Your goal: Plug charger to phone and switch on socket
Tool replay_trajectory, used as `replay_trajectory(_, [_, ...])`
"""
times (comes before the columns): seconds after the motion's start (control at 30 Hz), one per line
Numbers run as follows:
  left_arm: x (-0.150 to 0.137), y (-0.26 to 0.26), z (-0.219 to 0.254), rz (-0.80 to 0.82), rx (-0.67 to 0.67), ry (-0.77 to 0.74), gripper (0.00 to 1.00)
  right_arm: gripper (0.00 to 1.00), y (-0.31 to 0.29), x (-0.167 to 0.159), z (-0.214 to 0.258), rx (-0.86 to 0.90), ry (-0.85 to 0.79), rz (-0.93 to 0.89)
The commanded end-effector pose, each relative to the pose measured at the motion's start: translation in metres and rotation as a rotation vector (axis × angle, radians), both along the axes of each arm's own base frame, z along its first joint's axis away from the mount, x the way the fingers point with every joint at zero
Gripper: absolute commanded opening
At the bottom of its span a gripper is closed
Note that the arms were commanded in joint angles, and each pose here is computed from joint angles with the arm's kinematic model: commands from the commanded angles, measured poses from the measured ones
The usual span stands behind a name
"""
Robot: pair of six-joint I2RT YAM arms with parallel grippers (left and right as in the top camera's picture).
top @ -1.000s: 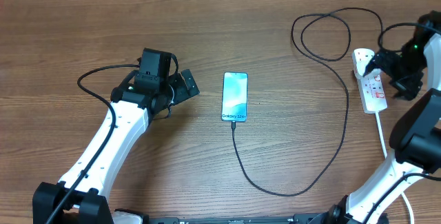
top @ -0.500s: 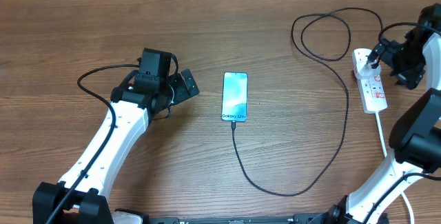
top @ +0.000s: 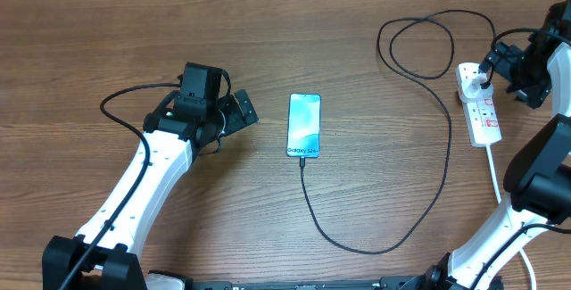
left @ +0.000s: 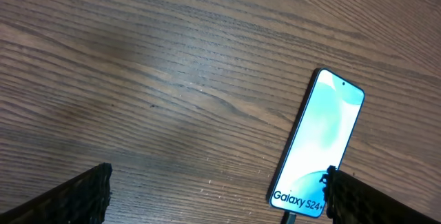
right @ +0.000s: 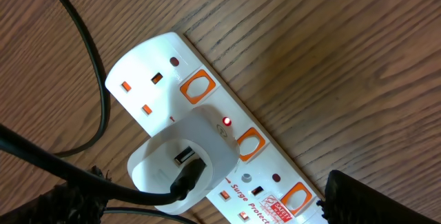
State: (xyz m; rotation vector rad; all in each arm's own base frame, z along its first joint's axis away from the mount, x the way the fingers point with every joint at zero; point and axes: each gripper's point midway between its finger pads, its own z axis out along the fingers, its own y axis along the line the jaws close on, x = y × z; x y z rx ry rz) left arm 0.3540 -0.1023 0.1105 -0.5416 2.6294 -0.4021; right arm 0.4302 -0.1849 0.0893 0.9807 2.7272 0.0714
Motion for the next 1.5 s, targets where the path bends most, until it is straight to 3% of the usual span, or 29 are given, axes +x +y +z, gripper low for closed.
replay_trajectory(0.0, [0.002,0.003,0.003,-0.01,0.017,-0.015,1.0,1.0,-0.001,0.003,0.004,-0.003,-0.017,0.005])
replay_trajectory(0.57, [0.002,0.003,0.003,-0.01,0.017,-0.015,1.0,1.0,-0.001,0.003,0.004,-0.003,-0.017,0.005])
replay_trajectory(0.7, [0.006,0.021,0.001,0.044,0.107,-0.03,1.0,1.0,-0.001,0.003,0.004,-0.003,-0.017,0.005])
replay_trajectory(1.2, [0.003,0.049,0.067,0.14,0.183,-0.231,1.0,1.0,-0.001,0.003,0.004,-0.003,-0.017,0.005])
replay_trajectory(1.47, [-0.011,0.053,0.042,0.136,0.207,-0.171,1.0,1.0,-0.001,0.003,0.004,-0.003,-0.017,0.005])
